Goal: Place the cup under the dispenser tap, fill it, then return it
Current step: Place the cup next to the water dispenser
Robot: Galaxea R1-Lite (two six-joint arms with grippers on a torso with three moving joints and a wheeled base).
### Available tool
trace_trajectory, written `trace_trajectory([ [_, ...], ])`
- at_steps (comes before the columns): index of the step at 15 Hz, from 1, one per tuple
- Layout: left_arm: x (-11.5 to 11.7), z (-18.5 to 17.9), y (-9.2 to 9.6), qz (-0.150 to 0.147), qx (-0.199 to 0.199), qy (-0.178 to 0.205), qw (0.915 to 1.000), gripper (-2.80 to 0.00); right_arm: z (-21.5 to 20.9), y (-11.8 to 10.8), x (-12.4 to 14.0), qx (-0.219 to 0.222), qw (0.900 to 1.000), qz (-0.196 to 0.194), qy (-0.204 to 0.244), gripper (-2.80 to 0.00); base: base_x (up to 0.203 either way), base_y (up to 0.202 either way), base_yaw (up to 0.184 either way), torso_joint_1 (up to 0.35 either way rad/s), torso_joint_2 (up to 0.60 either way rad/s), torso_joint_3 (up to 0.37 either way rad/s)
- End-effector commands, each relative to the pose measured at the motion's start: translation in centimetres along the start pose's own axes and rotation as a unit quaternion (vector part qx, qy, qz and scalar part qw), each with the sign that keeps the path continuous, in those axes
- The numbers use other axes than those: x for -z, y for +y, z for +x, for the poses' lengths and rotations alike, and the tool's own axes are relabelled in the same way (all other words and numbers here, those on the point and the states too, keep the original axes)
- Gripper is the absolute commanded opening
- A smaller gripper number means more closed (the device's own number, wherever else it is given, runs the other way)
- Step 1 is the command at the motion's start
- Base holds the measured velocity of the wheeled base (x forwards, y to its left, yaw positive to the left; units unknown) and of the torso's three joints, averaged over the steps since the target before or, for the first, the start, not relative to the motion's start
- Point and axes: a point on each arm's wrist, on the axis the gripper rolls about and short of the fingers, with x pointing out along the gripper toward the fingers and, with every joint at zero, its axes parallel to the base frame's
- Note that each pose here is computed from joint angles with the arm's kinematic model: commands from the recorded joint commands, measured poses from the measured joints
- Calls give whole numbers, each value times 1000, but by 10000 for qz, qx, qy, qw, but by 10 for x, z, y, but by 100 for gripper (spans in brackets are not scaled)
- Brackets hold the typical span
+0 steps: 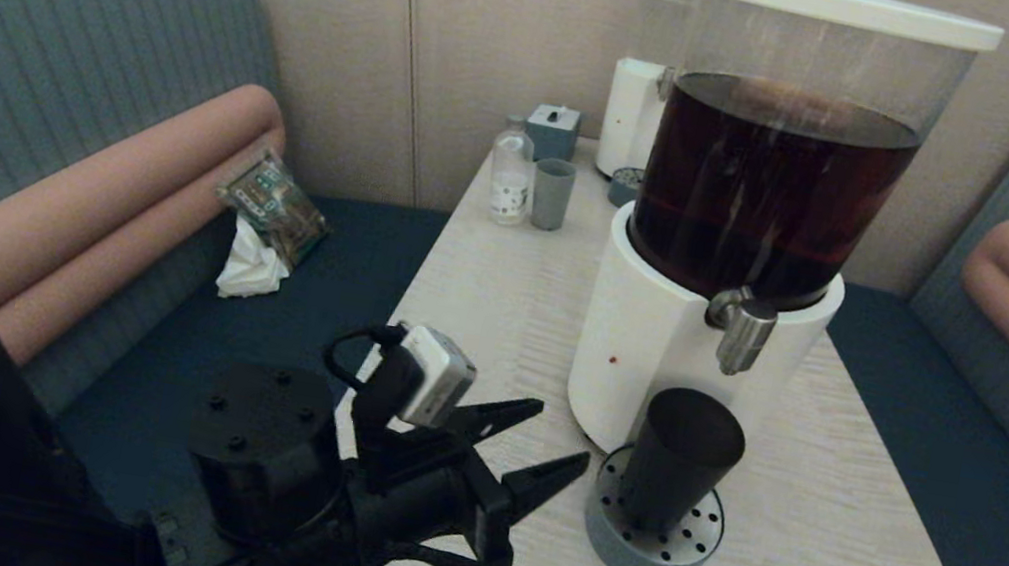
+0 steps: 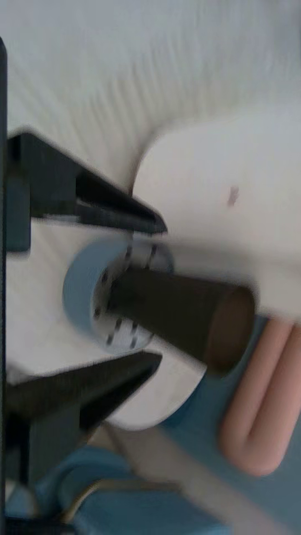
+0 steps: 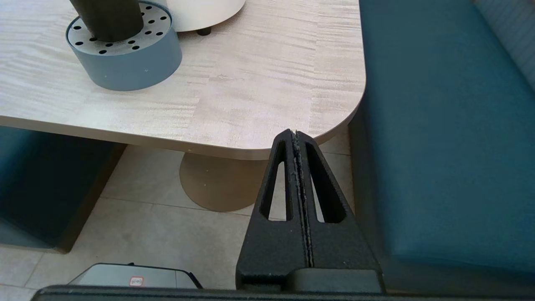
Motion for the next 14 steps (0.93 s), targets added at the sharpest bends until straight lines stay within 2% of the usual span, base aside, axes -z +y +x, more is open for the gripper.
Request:
trace_trajectory([
  [1, 14, 11, -10, -19, 216, 146, 9997, 0, 0, 0, 0, 1, 10000, 30, 19, -280, 0, 0, 0, 0, 0, 0],
  [4, 22, 21, -11, 66, 241, 187, 9995, 0, 0, 0, 0, 3, 10000, 31, 19, -280, 0, 0, 0, 0, 0, 0],
  [6, 22, 33, -9, 110, 231, 63, 9997, 0, 0, 0, 0, 3, 10000, 32, 19, -280, 0, 0, 0, 0, 0, 0],
  [14, 41, 66, -4, 118, 114, -14, 9999, 0, 0, 0, 0, 3, 10000, 35, 14, -280, 0, 0, 0, 0, 0, 0],
])
